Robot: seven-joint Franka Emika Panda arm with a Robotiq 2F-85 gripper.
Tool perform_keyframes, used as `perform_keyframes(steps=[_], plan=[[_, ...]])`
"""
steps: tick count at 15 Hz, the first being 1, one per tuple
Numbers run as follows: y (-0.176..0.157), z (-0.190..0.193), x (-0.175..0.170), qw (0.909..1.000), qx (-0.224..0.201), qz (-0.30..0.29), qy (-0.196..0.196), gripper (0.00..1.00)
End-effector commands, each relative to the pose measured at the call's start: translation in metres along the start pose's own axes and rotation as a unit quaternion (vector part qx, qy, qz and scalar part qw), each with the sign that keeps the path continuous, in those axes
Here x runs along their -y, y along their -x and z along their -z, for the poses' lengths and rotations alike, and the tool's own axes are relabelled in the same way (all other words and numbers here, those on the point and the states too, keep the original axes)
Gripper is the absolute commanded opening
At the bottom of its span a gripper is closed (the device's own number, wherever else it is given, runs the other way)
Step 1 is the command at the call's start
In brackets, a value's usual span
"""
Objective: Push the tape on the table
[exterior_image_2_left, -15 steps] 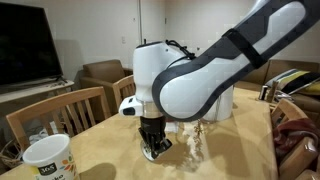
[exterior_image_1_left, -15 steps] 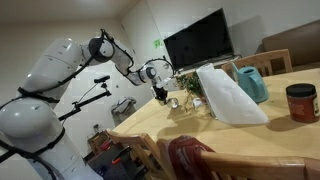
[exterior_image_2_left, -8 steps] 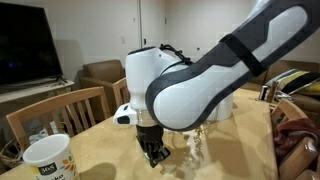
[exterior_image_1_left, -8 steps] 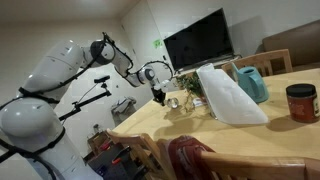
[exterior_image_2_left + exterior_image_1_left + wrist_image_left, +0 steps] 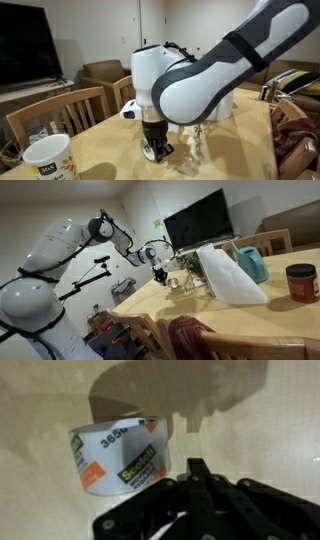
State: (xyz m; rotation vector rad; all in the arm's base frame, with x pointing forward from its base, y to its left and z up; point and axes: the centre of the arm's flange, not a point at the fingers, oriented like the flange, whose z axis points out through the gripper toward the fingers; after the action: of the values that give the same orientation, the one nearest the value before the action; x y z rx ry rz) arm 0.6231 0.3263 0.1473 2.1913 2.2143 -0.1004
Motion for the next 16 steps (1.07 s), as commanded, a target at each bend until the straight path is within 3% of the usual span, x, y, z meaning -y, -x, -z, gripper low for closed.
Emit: perform_keyframes(steps=[1, 16], plan=[[0.024, 0.01, 0.014, 0.9997, 0.009, -0.024, -0.003, 0.0], [0.023, -0.018, -0.005, 0.9993, 0.017, -0.018, -0.026, 0.0]])
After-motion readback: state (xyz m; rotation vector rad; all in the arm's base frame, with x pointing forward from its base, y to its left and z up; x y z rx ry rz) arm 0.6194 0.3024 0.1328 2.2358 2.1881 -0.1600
